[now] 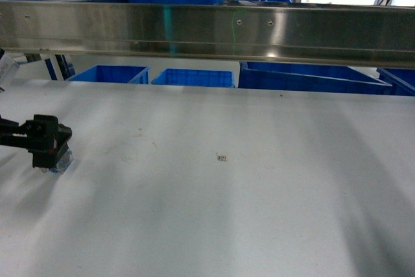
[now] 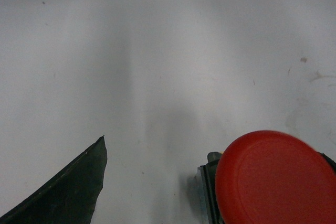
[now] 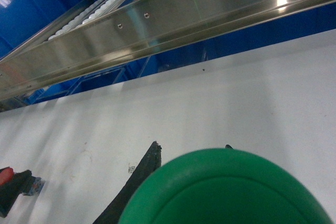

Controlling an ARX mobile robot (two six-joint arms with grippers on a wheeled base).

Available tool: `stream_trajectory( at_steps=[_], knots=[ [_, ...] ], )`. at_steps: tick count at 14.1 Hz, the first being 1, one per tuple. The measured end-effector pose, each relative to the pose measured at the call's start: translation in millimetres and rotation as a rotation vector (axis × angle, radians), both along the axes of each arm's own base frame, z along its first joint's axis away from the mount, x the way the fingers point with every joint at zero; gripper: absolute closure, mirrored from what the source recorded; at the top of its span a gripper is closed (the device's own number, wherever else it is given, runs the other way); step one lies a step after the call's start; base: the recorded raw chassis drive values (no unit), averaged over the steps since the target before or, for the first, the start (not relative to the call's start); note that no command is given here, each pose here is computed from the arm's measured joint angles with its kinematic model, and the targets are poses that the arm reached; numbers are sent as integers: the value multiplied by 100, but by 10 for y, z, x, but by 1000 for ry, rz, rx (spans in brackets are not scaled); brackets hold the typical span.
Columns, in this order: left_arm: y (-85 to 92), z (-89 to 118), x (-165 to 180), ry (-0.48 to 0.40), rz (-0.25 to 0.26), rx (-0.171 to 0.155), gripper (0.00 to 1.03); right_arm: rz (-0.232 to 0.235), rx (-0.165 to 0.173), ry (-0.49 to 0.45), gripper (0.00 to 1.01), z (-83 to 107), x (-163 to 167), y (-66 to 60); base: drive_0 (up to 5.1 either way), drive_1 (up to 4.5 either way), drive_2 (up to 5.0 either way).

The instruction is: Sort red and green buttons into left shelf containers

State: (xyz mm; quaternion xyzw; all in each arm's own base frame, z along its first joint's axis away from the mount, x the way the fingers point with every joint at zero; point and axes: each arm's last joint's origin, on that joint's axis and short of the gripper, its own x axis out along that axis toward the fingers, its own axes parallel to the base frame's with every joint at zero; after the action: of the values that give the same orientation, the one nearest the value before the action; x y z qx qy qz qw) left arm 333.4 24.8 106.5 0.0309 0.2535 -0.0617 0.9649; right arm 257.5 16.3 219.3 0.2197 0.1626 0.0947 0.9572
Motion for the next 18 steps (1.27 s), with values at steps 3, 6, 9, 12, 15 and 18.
stream_trajectory(
  at_steps=[3, 6, 9, 12, 15, 18],
  knots=[
    [-47, -100, 155, 2, -30, 6, 5, 0, 0, 0, 74, 0, 0, 0, 0, 0, 0],
    [-124, -24, 348, -26, -60, 16, 5, 0, 0, 0, 74, 0, 0, 0, 0, 0, 0],
    [-203, -15, 397, -17, -72, 13, 5, 0, 0, 0, 74, 0, 0, 0, 0, 0, 0],
    [-271, -98, 312, 35, -75, -25, 5, 0, 0, 0, 74, 0, 0, 0, 0, 0, 0],
    [-234, -159, 264, 89, -51, -51, 21, 0, 0, 0, 74, 0, 0, 0, 0, 0, 0],
    [-157, -180, 271, 87, -28, -51, 55, 0, 0, 0, 74, 0, 0, 0, 0, 0, 0]
  ],
)
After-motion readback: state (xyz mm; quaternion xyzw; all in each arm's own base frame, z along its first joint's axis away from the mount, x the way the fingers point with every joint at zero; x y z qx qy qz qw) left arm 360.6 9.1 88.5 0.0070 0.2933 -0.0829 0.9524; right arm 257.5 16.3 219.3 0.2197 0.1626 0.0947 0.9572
